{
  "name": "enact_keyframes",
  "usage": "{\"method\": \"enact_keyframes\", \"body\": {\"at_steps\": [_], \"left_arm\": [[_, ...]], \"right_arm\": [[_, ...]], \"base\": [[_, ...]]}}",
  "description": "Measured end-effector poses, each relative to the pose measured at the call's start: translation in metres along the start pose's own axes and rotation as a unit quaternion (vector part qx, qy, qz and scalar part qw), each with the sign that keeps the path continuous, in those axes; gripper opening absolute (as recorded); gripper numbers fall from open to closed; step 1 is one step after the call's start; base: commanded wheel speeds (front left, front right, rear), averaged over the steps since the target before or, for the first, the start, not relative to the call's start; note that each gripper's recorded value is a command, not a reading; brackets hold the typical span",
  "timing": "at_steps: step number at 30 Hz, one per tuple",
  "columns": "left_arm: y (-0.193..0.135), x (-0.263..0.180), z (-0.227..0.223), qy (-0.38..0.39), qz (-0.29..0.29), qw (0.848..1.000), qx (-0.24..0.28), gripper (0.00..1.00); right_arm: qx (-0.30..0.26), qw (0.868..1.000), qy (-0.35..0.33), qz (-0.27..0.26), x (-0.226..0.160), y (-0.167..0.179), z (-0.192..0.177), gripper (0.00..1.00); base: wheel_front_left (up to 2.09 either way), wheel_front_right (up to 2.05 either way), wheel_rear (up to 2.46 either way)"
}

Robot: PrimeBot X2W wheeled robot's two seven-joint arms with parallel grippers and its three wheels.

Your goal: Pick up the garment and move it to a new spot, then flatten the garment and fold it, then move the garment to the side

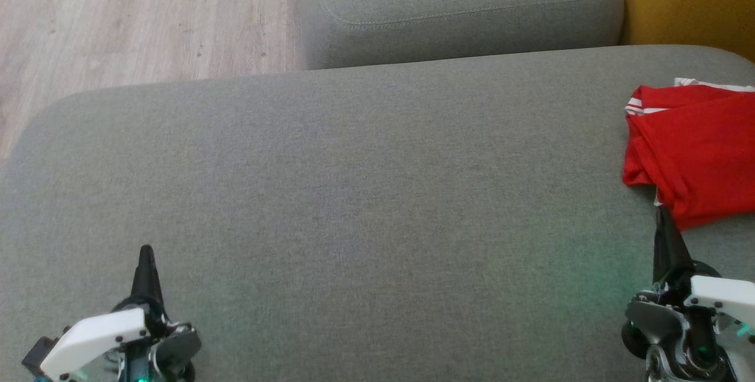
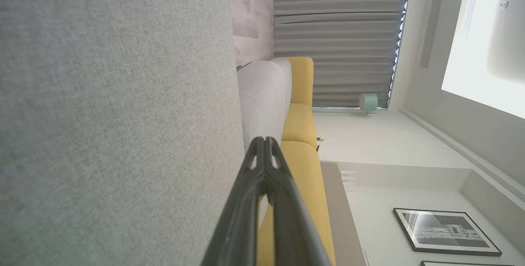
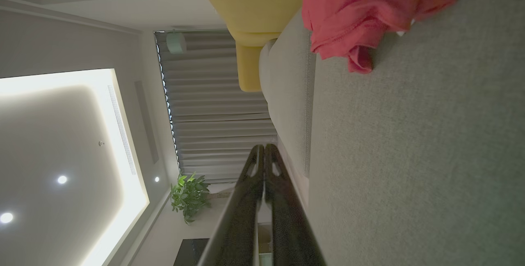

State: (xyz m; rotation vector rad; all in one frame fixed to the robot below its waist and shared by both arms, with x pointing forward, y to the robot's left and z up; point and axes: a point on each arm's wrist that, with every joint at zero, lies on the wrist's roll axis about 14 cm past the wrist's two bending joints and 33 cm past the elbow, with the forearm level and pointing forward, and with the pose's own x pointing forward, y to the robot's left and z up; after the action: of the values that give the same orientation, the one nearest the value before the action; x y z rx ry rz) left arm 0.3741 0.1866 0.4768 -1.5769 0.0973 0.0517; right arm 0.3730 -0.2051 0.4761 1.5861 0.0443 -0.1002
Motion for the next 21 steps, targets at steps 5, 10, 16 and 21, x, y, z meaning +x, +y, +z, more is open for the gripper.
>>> {"method": "enact_keyframes", "body": {"at_steps": [5,10,16,21], "left_arm": [[-0.0002,0.0001,0.0002,0.000,0.000,1.000,0.000,0.00],[-0.0002,0.0001,0.0006,-0.001,0.000,1.000,-0.001,0.00],[-0.0003,0.0000,0.0012,-0.003,-0.001,1.000,-0.002,0.00],[-0.0004,0.0000,0.0008,0.000,-0.001,1.000,-0.002,0.00]], "right_arm": [[0.000,1.000,0.000,0.000,0.0000,0.0000,0.0003,0.00],[0.000,1.000,0.003,0.000,0.0000,0.0001,-0.0005,0.00],[0.000,1.000,0.003,0.000,-0.0001,0.0001,-0.0003,0.00],[0.000,1.000,0.002,0.000,-0.0001,0.0001,0.0000,0.00]], "base": [[0.00,0.00,0.00],[0.00,0.00,0.00],[0.00,0.00,0.00],[0.00,0.00,0.00]]}}
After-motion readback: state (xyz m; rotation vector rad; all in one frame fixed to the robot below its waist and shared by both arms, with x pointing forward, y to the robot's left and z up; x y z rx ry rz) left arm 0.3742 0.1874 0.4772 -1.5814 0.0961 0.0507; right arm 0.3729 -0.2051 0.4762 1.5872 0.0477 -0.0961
